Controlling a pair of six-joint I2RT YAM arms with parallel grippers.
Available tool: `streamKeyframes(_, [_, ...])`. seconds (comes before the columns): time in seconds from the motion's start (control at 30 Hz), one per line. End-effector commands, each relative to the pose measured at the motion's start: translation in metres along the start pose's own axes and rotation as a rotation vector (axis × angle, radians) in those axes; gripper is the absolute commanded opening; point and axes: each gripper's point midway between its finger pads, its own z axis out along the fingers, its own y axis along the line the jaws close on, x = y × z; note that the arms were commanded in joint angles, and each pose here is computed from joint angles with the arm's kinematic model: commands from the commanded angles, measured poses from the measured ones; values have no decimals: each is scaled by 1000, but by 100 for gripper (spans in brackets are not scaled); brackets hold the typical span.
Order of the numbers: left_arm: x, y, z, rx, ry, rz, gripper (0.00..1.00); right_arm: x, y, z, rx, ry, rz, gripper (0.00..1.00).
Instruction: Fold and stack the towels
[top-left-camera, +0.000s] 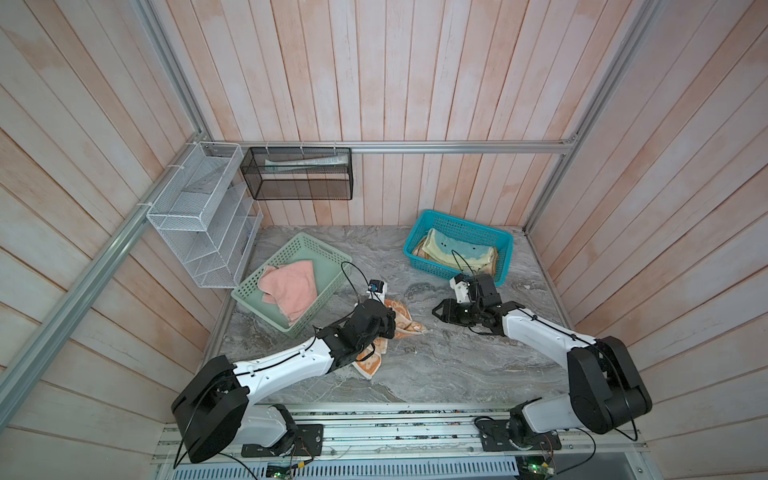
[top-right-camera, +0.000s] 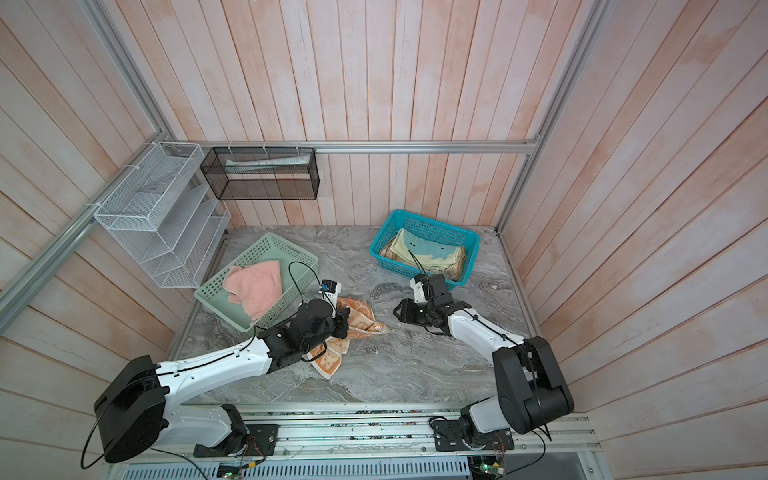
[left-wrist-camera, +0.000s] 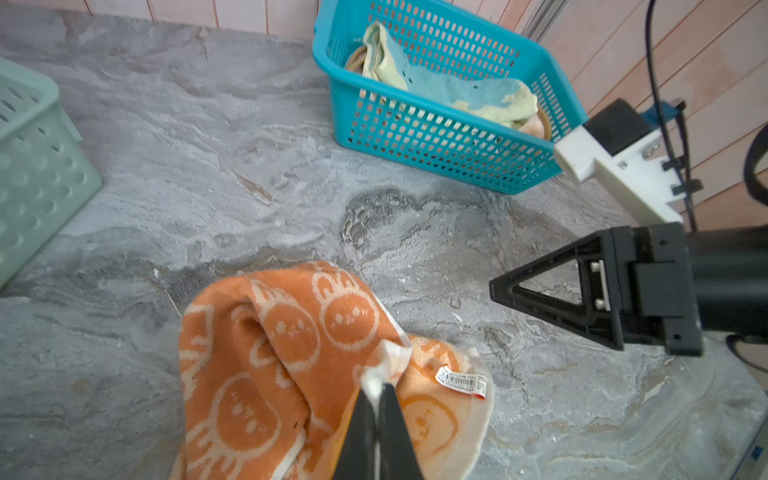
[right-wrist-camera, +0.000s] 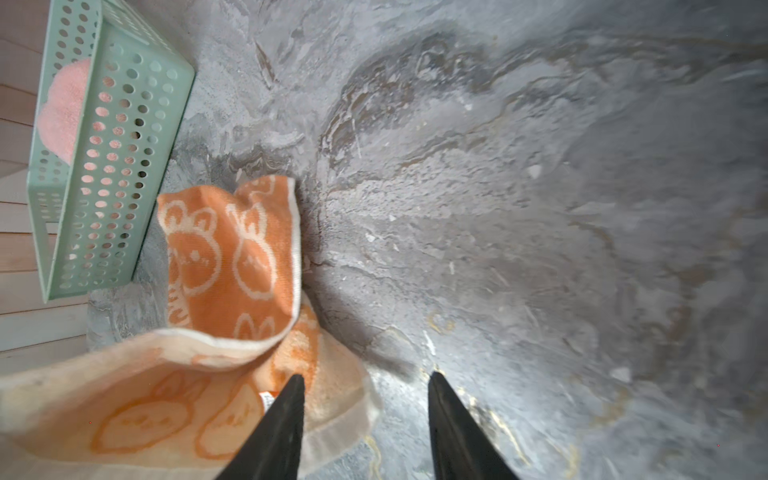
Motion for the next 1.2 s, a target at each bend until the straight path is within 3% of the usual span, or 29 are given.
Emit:
streamKeyframes(0.0, [23,2,7,22,57,-48,0,9,7,18,-2,33,16,50])
streamKeyframes(0.33, [47,20,3,12,88,-127,0,57,6,41,144,140,-21,57])
streamKeyframes(0.57, [58,26,0,11,100,-166,0,98,9,63,209,265,-45,56])
streamKeyframes(0.6, [58,26,-1,12,97,-170,0,101,11,66,207,274,-49,53])
streamKeyframes(0.67, [56,27,-3,10,88,-171,0,100,18,68,195,266,-63,37])
streamKeyframes(0.73, [50,27,-8,4,71,-167,0,86,26,62,198,215,-82,17])
streamKeyframes(0.8, [41,29,-15,-10,48,-157,0,66,35,48,217,146,-106,7])
streamKeyframes(0.97, [-5,30,-46,-25,-69,-124,0,20,63,3,248,17,-186,4])
streamKeyframes(1.17, [-98,11,-108,-14,-281,-39,0,-29,119,-74,260,-160,-333,0])
